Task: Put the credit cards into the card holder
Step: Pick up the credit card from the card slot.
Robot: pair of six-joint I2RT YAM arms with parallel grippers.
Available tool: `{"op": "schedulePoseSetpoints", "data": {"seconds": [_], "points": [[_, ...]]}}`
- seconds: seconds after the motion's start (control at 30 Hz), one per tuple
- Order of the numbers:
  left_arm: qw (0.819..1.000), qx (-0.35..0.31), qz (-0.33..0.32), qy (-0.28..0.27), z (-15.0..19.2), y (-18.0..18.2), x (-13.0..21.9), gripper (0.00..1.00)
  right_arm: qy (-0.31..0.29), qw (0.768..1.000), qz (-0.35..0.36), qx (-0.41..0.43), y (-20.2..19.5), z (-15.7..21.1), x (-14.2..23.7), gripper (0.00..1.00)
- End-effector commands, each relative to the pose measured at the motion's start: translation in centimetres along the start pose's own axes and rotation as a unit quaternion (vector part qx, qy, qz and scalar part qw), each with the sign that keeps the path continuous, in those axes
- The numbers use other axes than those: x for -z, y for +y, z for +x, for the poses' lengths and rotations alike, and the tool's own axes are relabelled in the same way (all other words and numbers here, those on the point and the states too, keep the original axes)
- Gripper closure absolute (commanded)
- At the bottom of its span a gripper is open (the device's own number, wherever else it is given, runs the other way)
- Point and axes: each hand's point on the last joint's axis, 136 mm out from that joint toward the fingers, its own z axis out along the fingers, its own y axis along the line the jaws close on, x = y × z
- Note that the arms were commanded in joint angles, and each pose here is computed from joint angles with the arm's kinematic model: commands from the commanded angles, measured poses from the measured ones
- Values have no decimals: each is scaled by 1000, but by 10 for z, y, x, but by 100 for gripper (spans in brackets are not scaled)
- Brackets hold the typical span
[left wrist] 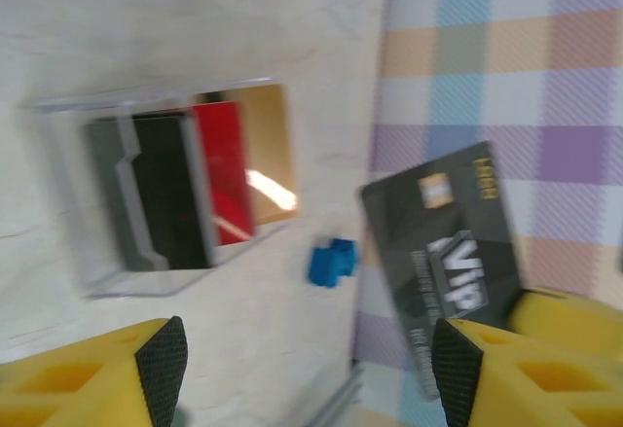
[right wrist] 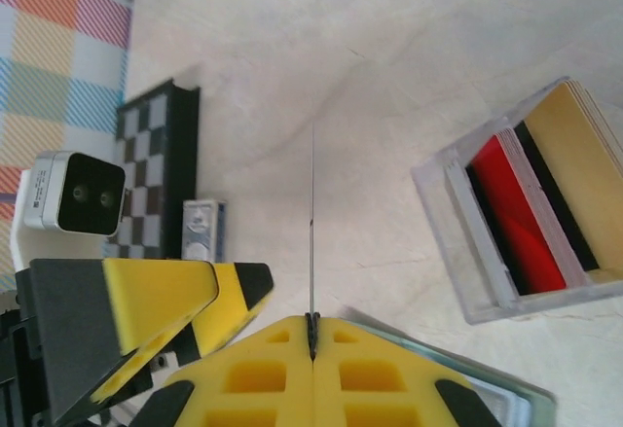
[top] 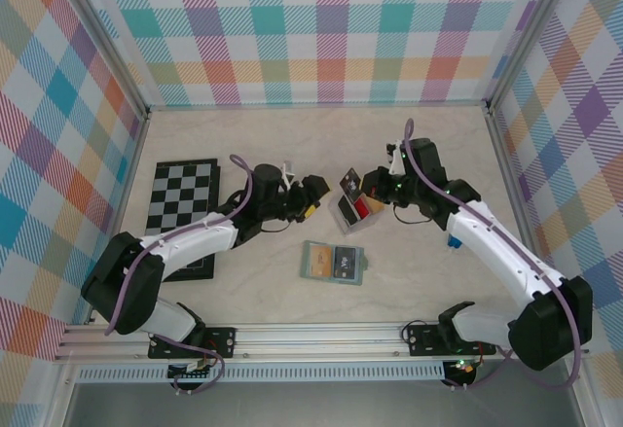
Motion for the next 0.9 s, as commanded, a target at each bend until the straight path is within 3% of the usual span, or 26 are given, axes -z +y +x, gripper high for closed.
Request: {"op": "schedulePoseSetpoints", "data": {"seconds": [0.0, 0.2, 0.53, 0.6, 0.73, 0.87], "points": [[995, 18, 97, 1, -9, -49, -4, 30, -32, 996, -66, -44, 26, -14, 8, 95], [988, 33, 150, 18, -8, -68, -13, 37, -38, 990, -112, -81, 34, -12, 8, 94], [983, 19, 181, 12, -9, -86, -7, 78, -19, 990, -101, -101, 22, 0, 2, 89], [984, 13, 175, 12, -8, -84, -7, 90, -11, 990, -101, -97, 22, 4, 2, 88], [988, -8, 151, 21, -6, -74, -6, 100, 10, 993, -94, -68, 20, 11, 7, 77], [989, -44, 137, 46, 0, -67, 0, 100, 45, 994, -92, -28, 12, 10, 15, 61]]}}
